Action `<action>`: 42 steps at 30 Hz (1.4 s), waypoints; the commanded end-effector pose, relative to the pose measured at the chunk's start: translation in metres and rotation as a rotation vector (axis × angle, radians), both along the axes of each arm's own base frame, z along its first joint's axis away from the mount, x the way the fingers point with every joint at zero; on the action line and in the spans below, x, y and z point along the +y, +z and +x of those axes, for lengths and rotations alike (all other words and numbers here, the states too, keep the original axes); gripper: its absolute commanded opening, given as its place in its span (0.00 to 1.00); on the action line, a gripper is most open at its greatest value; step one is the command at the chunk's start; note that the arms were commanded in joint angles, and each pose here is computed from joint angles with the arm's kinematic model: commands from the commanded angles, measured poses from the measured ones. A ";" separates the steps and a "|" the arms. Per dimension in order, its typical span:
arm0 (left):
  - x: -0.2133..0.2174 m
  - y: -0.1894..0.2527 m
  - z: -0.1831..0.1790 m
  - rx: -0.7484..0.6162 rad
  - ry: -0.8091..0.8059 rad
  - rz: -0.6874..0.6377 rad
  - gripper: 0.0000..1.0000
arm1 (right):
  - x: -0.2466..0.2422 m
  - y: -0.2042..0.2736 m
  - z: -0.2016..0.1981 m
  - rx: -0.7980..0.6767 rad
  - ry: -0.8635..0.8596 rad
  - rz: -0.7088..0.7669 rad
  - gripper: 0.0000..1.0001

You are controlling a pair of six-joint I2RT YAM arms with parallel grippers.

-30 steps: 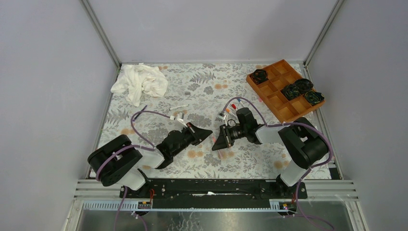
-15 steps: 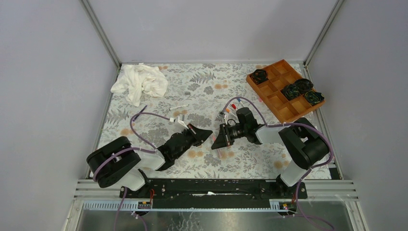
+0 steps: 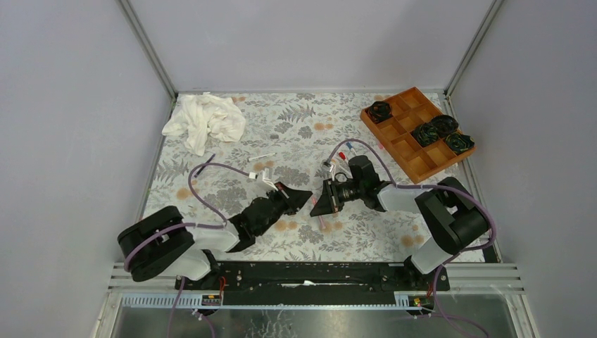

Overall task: Insert the pens into the pen caps
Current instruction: Insert the pen cap onto the pen.

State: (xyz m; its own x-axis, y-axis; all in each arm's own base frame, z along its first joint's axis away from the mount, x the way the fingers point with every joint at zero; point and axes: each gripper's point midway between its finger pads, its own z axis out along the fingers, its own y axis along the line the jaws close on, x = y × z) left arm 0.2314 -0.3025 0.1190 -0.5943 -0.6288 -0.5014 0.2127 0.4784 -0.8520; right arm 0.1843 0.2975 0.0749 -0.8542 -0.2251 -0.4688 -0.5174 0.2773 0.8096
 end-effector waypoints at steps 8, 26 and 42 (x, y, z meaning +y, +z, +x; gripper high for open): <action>-0.011 0.036 -0.022 -0.139 -0.089 0.070 0.00 | 0.001 0.029 0.025 -0.240 -0.008 0.051 0.00; 0.009 0.100 -0.033 -0.222 -0.047 0.034 0.46 | -0.005 0.079 0.007 -0.496 0.118 0.171 0.00; 0.029 0.158 -0.089 -0.626 -0.300 0.115 0.90 | -0.022 0.120 -0.047 -0.684 0.432 0.400 0.00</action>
